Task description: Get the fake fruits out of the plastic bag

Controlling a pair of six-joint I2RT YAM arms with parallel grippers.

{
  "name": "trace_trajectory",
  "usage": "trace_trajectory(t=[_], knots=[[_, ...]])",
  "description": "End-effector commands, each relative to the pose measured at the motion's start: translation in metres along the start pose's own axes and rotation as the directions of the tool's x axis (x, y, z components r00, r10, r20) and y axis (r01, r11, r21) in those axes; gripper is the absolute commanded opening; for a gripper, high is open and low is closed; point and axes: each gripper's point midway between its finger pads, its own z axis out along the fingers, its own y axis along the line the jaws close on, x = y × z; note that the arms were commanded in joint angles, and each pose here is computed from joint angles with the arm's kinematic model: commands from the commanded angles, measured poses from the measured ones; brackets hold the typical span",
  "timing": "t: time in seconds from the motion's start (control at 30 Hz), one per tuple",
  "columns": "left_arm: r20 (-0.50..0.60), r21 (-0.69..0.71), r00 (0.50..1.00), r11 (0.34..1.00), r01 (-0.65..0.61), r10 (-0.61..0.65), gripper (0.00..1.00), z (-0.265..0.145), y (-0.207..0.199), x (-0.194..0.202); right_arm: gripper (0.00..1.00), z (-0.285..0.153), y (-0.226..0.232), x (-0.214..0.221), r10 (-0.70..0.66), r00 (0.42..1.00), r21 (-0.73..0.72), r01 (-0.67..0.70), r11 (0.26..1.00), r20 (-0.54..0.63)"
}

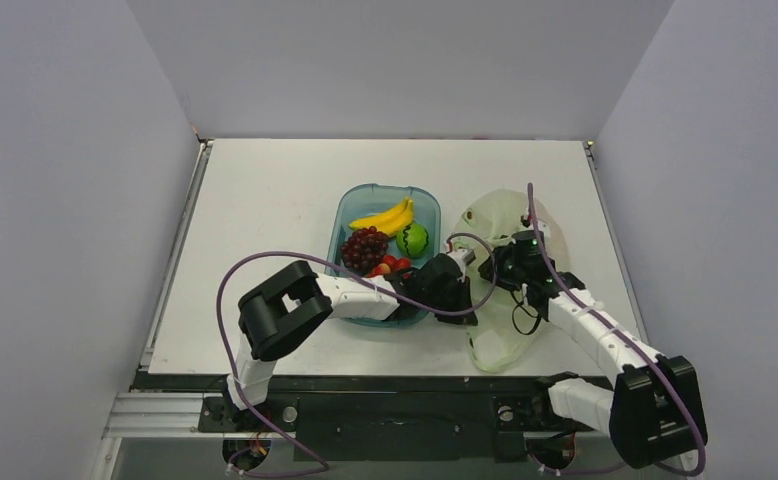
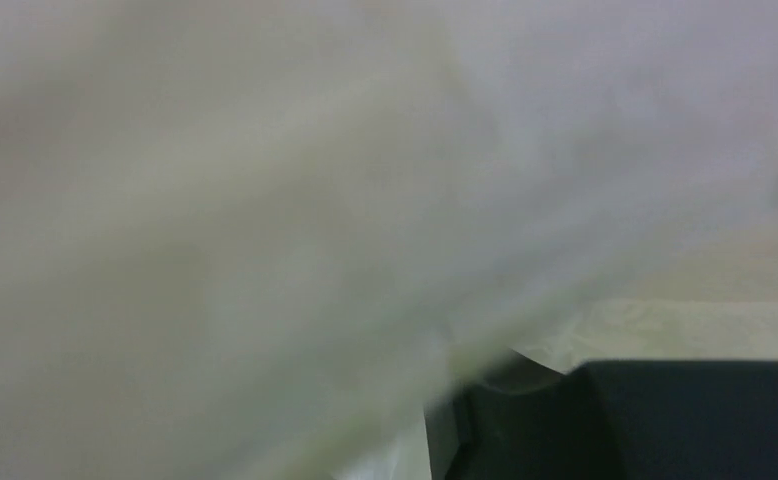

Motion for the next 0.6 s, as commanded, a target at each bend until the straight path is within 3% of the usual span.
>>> trace_trajectory(t=[0.0, 0.17, 0.4, 0.57], knots=[[0.031, 0.044, 1.0, 0.999, -0.004, 0.003, 0.0, -0.003, -0.013, -0.007, 0.27, 0.026, -0.003, 0.027, 0.062, 0.996, -0.001, -0.062, 0.998, -0.067], [0.034, 0.033, 0.999, 0.999, -0.006, 0.005, 0.0, -0.006, -0.011, -0.006, 0.23, 0.054, -0.029, 0.052, 0.117, 0.984, 0.092, -0.105, 0.99, -0.136], [0.026, 0.029, 1.0, 1.0, -0.005, 0.004, 0.0, -0.006, -0.01, -0.005, 0.24, 0.056, -0.04, 0.036, 0.129, 0.983, 0.113, -0.114, 0.987, -0.13], [0.03, 0.032, 1.0, 0.999, -0.007, 0.006, 0.0, -0.006, -0.012, -0.006, 0.38, 0.025, -0.022, 0.01, 0.058, 0.998, 0.043, -0.057, 0.997, -0.032]])
